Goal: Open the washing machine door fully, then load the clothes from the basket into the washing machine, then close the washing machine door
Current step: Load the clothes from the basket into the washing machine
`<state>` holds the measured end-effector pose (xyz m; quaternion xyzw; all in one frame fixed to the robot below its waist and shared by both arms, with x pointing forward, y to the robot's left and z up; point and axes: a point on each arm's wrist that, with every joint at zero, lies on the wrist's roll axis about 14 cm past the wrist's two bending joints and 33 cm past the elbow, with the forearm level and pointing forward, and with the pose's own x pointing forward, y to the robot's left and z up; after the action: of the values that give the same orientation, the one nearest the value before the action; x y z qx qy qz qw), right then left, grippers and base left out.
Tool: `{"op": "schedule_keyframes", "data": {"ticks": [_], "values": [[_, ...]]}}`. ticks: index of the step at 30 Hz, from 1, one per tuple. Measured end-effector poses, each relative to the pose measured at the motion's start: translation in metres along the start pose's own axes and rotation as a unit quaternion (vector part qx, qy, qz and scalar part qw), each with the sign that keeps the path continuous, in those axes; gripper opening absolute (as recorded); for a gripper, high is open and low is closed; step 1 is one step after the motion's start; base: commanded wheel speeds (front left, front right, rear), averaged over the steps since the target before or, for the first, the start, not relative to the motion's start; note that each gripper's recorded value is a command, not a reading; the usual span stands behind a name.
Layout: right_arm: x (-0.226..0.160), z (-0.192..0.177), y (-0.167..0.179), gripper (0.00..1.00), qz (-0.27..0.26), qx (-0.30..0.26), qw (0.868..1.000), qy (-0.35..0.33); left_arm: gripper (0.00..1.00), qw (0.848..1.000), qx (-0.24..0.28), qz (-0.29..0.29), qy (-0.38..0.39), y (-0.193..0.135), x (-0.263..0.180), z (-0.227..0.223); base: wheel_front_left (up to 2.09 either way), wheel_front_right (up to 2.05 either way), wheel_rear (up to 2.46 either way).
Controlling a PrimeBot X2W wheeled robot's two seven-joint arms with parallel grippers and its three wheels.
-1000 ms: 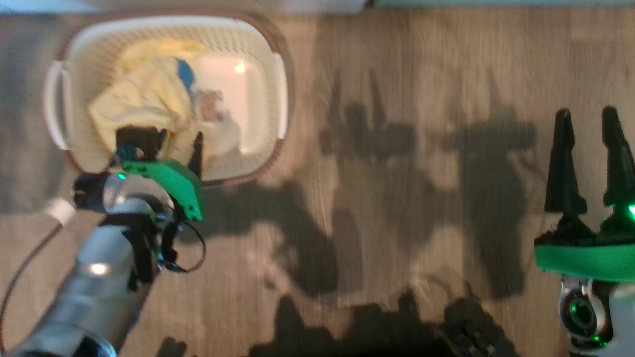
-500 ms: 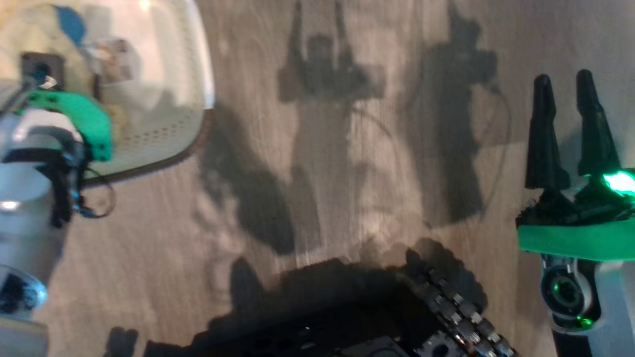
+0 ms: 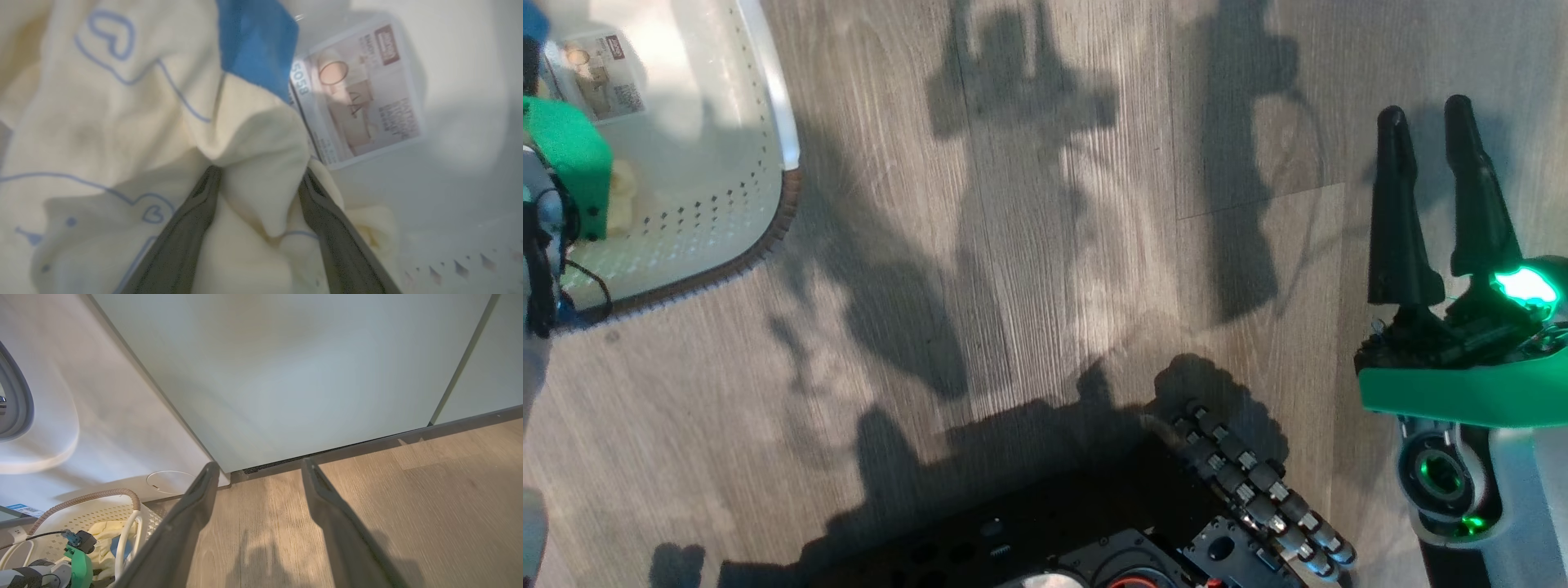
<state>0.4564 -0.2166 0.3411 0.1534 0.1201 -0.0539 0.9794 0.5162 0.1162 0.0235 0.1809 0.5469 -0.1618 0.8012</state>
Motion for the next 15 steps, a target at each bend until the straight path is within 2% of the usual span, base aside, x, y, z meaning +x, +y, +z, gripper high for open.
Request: {"op": "schedule_keyframes", "data": {"ticks": [2,5,10,15], "values": [[0.0,-0.001,0.0,1.0,0.0,0.004,1.0,0.001,0.55,1.0,-0.002,0.005,0.017,0.003,0.001,-0.004,0.0,0.0,0.0],[0.001,-0.002,0.0,1.0,0.0,0.005,1.0,0.002,0.0,1.0,-0.002,0.009,0.022,0.004,0.001,-0.006,0.0,0.0,0.0],[0.003,0.0,0.002,1.0,0.004,0.006,1.0,-0.004,0.0,1.0,0.003,0.01,0.029,0.002,0.0,-0.009,0.0,0.0,0.0],[0.005,0.003,0.0,1.0,0.002,0.004,1.0,-0.009,0.0,1.0,-0.002,0.019,-0.001,0.001,-0.002,0.002,0.0,0.0,0.0]]}}
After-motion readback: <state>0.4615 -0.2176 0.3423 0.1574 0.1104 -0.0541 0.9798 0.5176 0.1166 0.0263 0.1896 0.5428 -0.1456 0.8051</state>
